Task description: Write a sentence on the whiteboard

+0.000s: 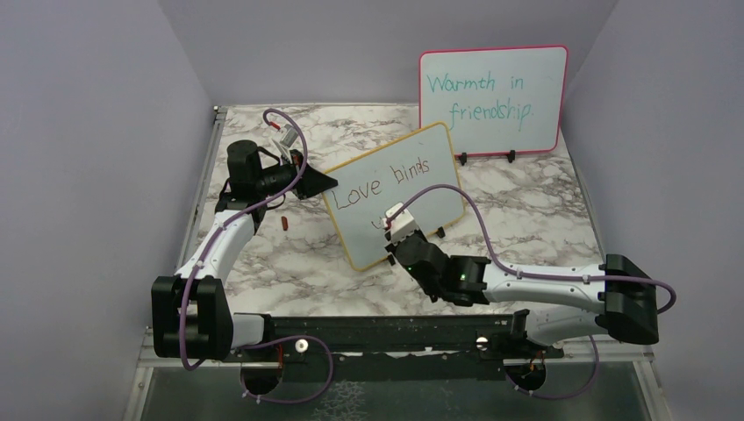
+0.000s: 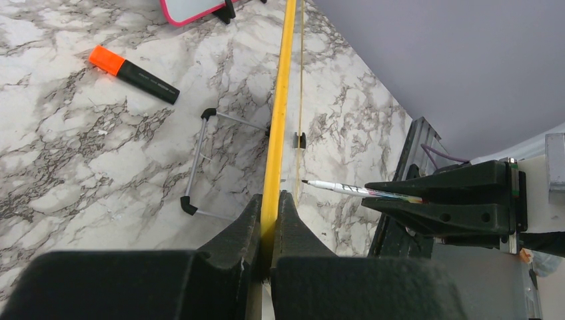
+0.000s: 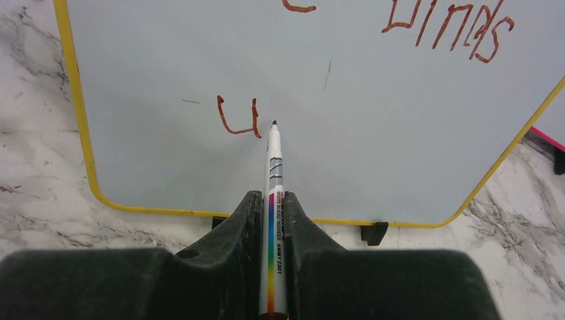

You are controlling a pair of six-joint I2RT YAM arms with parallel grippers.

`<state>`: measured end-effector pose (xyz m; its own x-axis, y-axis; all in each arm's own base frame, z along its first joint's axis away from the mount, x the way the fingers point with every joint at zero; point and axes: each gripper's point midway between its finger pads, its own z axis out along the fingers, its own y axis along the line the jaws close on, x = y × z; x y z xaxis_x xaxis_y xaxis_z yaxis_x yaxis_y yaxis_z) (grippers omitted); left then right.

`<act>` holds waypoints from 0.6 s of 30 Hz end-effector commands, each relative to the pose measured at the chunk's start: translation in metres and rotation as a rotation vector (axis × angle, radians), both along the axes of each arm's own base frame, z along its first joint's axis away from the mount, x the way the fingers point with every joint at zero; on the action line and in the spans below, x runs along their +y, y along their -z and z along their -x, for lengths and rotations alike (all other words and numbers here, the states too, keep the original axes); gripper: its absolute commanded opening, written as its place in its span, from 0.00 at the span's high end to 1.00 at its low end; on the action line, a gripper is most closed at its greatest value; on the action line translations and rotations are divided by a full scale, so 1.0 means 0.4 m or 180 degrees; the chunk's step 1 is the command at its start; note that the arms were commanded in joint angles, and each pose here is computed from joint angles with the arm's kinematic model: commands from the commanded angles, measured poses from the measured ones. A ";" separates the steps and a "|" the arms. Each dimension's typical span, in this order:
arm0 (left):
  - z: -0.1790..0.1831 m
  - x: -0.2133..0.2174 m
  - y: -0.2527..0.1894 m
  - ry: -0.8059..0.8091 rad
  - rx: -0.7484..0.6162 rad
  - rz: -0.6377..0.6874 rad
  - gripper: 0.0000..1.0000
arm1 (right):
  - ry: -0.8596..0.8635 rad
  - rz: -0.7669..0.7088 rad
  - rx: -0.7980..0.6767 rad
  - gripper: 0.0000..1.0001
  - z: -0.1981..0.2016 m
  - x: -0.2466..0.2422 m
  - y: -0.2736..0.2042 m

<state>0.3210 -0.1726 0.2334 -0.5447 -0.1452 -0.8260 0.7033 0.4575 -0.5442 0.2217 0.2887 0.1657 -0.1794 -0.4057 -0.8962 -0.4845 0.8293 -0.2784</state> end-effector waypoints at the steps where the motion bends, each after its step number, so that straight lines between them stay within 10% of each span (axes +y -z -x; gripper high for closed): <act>1: -0.018 0.022 0.050 -0.0168 0.0100 -0.0187 1.00 | 0.0158 -0.0179 -0.0165 0.99 -0.017 -0.011 -0.036; 18: -0.017 0.022 0.049 -0.0170 0.0099 -0.0185 1.00 | 0.0201 -0.0187 -0.0197 0.99 -0.037 -0.008 -0.031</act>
<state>0.3210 -0.1726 0.2335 -0.5444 -0.1452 -0.8262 0.7035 0.4575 -0.5439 0.2311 0.2867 0.1744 -0.1542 -0.3676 -0.9171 -0.4430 0.8554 -0.2684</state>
